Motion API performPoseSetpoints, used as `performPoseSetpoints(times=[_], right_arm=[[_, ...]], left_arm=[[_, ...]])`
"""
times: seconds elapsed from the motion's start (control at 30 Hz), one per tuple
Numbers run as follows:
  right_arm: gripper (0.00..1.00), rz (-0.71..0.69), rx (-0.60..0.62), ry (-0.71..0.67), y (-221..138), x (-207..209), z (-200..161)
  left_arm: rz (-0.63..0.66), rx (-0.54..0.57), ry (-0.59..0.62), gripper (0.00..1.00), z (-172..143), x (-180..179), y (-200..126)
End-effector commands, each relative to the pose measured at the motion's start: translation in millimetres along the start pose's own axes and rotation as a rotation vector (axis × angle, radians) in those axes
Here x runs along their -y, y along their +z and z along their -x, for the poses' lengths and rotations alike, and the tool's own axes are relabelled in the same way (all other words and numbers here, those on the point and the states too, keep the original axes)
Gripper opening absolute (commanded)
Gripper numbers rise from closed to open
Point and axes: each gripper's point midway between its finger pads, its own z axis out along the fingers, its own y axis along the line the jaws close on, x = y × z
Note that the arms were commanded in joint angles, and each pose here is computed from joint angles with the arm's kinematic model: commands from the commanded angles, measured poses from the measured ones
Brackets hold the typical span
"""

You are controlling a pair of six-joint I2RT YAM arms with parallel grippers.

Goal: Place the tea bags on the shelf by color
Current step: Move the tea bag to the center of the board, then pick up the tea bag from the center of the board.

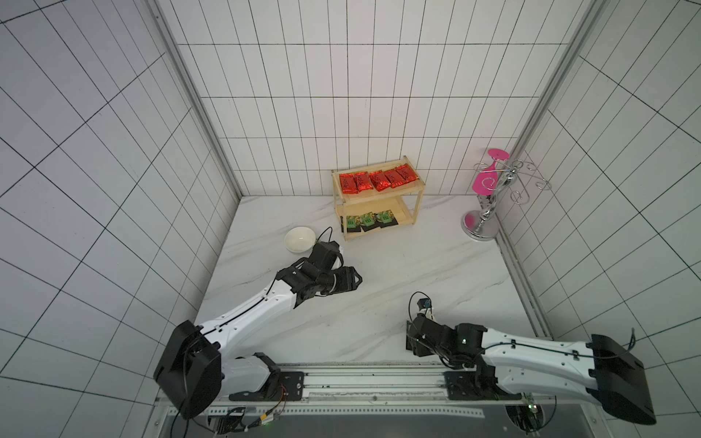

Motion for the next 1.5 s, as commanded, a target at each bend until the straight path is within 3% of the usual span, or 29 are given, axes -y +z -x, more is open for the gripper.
performPoseSetpoints(times=[0.0,0.37,0.57,0.8,0.9,1.03,1.1,1.47], right_arm=[[0.60,0.026,0.035,0.004,10,-2,8],[0.55,0.136,-0.008,0.034,57,-29,45],[0.53,0.227,-0.021,0.052,80,-55,85],[0.53,0.469,0.088,0.141,48,-77,137],[0.46,0.529,0.101,0.139,49,-70,139],[0.23,0.627,0.091,0.175,53,-63,148],[0.17,0.635,0.086,0.186,57,-58,151],[0.13,0.568,0.029,0.247,86,-31,122]], left_arm=[[-0.014,0.014,0.016,0.66,6,4,2],[-0.036,-0.012,-0.055,0.66,4,-17,15],[-0.056,-0.016,-0.066,0.66,1,-24,18],[-0.101,-0.106,-0.068,0.65,-18,-28,37],[-0.129,-0.140,-0.072,0.64,-28,-27,47],[-0.161,-0.171,-0.037,0.62,-38,-15,57],[-0.166,-0.181,-0.037,0.61,-42,-12,62],[-0.130,-0.249,-0.068,0.60,-58,-19,96]])
